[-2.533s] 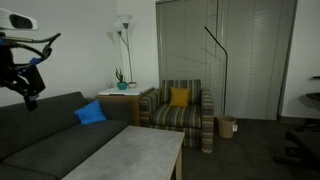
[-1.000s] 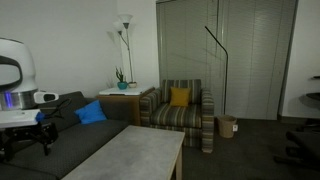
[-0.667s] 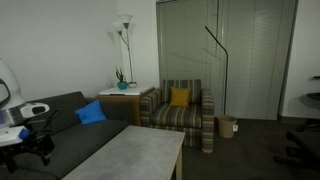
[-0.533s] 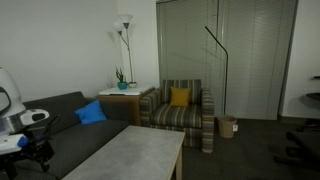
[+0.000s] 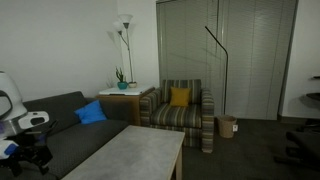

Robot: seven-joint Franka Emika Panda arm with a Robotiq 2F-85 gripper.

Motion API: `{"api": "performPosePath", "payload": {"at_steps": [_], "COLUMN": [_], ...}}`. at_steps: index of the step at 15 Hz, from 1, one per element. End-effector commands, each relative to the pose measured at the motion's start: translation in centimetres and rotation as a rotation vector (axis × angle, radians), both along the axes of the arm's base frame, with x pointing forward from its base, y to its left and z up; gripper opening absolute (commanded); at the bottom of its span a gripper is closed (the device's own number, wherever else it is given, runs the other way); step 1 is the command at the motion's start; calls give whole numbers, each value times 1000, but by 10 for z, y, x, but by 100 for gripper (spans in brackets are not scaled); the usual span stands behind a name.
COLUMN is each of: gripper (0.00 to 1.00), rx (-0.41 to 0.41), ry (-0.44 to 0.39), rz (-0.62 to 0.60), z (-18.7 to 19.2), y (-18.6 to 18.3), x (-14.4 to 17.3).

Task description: Put the blue mug on top of the white plate

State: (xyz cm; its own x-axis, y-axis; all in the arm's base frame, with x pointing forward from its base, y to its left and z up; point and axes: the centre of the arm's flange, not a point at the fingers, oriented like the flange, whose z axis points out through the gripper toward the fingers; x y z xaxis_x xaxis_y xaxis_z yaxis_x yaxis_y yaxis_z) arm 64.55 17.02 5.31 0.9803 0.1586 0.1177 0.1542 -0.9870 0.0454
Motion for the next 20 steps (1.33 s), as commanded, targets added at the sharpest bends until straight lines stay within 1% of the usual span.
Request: {"api": "performPosePath", "payload": {"at_steps": [1, 3, 4, 7, 9, 11, 12, 14, 16, 18, 20], "gripper": [100, 100, 100, 100, 100, 100, 100, 100, 100, 100, 100], "rx": [-22, -25, -21, -1, 36, 42, 12, 21, 25, 13, 10], "ry": [-40, -67, -73, -55, -36, -16, -25, -21, -25, -31, -17], "rz": [-199, -314, -348, -388, -366, -302, -344, -322, -319, -298, -272], "z": [-27, -45, -56, -86, -104, -117, -100, -110, -111, -108, -112], "y": [14, 17, 20, 27, 29, 30, 30, 31, 30, 33, 33], "x": [10, 13, 14, 18, 20, 20, 3, 5, 7, 0, 3]}}
